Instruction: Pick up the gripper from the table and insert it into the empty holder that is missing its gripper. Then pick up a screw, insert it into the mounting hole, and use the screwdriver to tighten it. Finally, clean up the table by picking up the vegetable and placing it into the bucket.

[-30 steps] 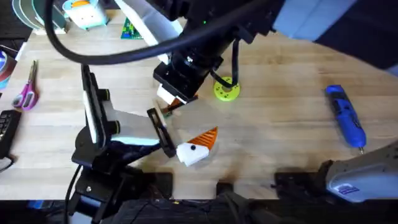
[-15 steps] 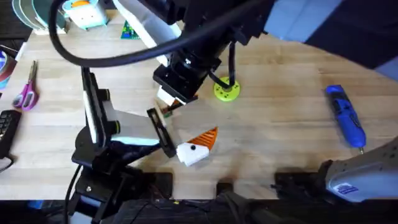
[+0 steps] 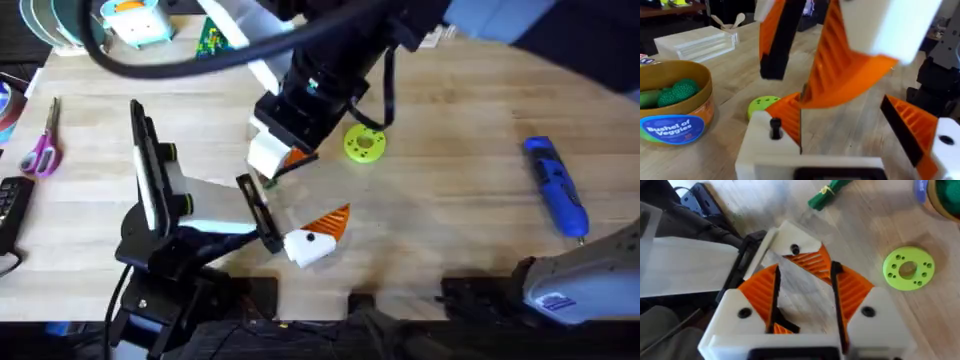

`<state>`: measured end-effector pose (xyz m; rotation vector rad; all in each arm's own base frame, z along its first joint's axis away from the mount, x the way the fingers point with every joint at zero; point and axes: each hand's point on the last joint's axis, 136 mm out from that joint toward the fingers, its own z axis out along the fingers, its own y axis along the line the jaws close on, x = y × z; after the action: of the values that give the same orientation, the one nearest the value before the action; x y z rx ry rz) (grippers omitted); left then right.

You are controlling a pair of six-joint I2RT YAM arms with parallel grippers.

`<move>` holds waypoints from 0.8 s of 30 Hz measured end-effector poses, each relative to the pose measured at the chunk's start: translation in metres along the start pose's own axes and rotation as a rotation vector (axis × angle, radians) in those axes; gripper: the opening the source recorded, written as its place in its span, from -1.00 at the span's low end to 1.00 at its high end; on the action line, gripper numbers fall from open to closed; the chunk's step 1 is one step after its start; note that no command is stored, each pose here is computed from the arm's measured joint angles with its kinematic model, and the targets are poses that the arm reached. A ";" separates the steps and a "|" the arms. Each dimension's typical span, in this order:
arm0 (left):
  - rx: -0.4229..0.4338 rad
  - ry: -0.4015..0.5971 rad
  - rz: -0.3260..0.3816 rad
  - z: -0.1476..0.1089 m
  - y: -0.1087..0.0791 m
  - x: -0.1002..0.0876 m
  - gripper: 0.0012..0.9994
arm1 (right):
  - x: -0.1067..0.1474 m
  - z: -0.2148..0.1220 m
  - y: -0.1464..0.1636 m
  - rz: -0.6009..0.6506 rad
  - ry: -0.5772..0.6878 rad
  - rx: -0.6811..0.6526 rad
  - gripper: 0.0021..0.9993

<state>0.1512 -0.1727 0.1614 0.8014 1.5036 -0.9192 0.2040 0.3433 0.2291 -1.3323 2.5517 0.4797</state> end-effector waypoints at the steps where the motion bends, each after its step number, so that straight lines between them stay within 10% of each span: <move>1: 0.000 0.000 0.000 0.000 0.000 0.000 0.99 | -0.001 -0.005 -0.002 0.007 -0.003 0.002 0.18; 9: 0.000 0.000 0.000 0.000 0.000 0.000 0.99 | 0.001 -0.055 -0.025 0.080 -0.042 0.031 0.66; 24: 0.000 0.000 0.000 0.000 0.000 0.000 0.99 | 0.058 -0.156 -0.025 0.010 -0.138 0.075 0.71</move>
<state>0.1512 -0.1727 0.1614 0.8012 1.5038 -0.9194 0.1847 0.2269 0.3484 -1.2167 2.4404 0.4565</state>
